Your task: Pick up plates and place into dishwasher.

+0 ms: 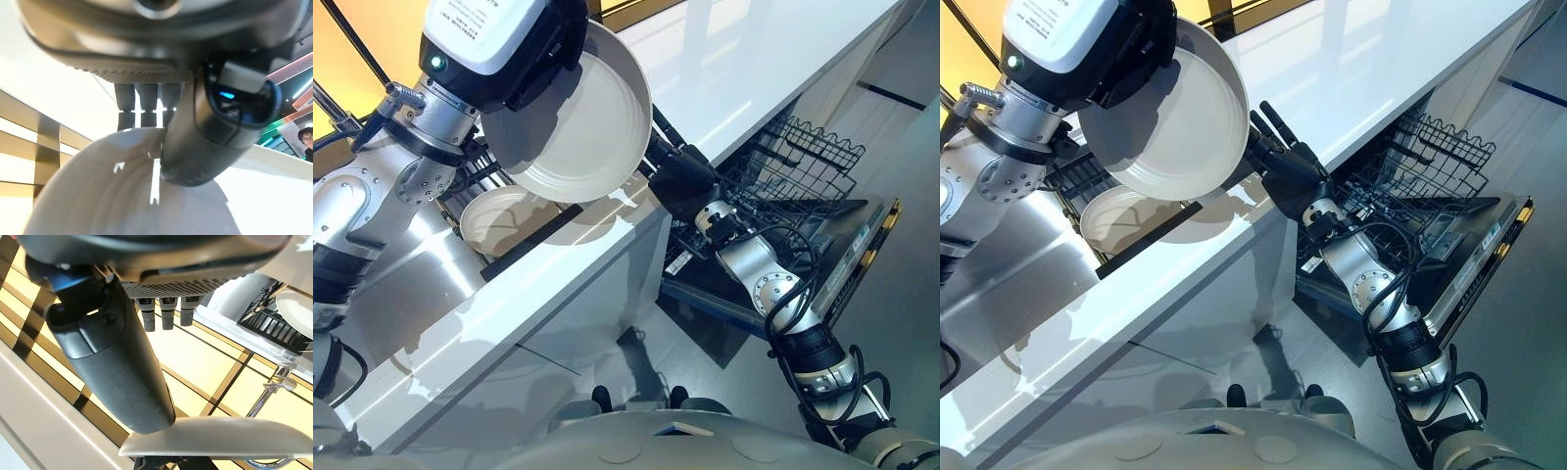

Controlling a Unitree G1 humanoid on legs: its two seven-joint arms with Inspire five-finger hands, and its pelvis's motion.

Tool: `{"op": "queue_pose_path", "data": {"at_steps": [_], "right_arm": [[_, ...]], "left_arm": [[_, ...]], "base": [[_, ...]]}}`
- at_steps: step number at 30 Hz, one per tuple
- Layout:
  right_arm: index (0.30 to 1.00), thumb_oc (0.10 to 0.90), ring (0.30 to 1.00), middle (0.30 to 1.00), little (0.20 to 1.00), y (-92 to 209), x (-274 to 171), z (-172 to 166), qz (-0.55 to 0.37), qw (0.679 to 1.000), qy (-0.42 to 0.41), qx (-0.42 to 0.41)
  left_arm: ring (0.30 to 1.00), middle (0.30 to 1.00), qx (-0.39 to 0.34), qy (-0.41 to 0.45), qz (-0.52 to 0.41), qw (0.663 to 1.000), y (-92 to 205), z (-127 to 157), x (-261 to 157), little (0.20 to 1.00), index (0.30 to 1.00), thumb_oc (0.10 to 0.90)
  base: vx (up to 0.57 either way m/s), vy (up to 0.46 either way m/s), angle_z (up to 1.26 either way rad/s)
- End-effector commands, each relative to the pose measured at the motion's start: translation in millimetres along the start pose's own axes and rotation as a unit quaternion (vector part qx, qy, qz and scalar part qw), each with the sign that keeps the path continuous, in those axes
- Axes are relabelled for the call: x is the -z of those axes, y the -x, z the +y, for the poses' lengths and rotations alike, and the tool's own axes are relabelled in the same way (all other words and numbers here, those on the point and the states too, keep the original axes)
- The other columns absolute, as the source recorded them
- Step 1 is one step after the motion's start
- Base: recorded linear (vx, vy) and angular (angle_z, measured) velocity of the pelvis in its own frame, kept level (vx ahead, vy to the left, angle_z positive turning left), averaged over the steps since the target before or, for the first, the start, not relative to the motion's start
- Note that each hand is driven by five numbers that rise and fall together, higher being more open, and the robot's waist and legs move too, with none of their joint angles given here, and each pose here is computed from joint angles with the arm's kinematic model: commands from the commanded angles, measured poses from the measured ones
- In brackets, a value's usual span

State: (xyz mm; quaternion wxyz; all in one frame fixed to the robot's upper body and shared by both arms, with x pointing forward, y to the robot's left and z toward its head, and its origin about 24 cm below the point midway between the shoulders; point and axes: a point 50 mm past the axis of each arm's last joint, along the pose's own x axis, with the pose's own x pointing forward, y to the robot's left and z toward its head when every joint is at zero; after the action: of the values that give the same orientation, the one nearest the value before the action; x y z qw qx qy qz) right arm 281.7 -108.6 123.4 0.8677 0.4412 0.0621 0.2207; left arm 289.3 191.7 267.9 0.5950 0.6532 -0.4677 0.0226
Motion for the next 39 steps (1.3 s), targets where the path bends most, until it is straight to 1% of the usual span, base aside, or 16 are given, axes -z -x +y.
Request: {"op": "queue_pose_path", "data": {"at_steps": [1, 5, 7, 10, 17, 27, 35, 39], "right_arm": [[0.900, 0.800, 0.900, 0.900, 0.900, -7, -48, 70, -0.149, 0.970, 0.064, -0.180], [0.900, 0.800, 0.900, 0.900, 0.900, 0, -61, 84, -0.206, 0.945, 0.152, -0.203], [0.900, 0.800, 0.900, 0.900, 0.900, 1, -62, 86, -0.212, 0.940, 0.171, -0.207], [0.900, 0.800, 0.900, 0.900, 0.900, -1, -61, 87, -0.204, 0.940, 0.182, -0.206], [0.900, 0.800, 0.900, 0.900, 0.900, -5, -56, 85, -0.181, 0.944, 0.193, -0.196], [0.900, 0.800, 0.900, 0.900, 0.900, -13, -38, 73, -0.120, 0.955, 0.214, -0.165], [0.900, 0.800, 0.900, 0.900, 0.900, -19, -14, 68, -0.037, 0.967, 0.197, -0.158], [0.900, 0.800, 0.900, 0.900, 0.900, -21, 0, 61, 0.018, 0.978, 0.156, -0.138]], "left_arm": [[0.300, 0.300, -0.108, -0.065, 0.051, 0.991, -25, 38, 29, 0.200, 0.300, 0.100], [0.300, 0.300, -0.098, -0.072, 0.065, 0.991, -18, 32, 34, 0.200, 0.300, 0.100], [0.300, 0.300, -0.095, -0.075, 0.070, 0.990, -16, 30, 36, 0.200, 0.300, 0.100], [0.300, 0.300, -0.093, -0.074, 0.079, 0.990, -14, 27, 38, 0.200, 0.300, 0.100], [0.300, 0.300, -0.089, -0.072, 0.087, 0.990, -13, 25, 39, 0.200, 0.300, 0.100], [0.300, 0.300, -0.100, -0.057, 0.063, 0.991, -18, 21, 27, 0.200, 0.300, 0.100], [0.300, 0.300, -0.094, -0.048, 0.037, 0.994, -24, 18, 14, 0.200, 0.300, 0.100], [0.300, 0.300, -0.095, -0.049, 0.010, 0.994, -28, 14, 4, 0.200, 0.300, 0.100]], "base": [[0.00, 0.000, 0.00], [0.00, 0.000, 0.00], [0.00, 0.000, 0.00], [0.00, 0.000, 0.00], [0.00, 0.000, 0.00], [0.00, 0.000, 0.00], [0.00, 0.000, 0.00], [0.01, -0.013, 0.04]]}}
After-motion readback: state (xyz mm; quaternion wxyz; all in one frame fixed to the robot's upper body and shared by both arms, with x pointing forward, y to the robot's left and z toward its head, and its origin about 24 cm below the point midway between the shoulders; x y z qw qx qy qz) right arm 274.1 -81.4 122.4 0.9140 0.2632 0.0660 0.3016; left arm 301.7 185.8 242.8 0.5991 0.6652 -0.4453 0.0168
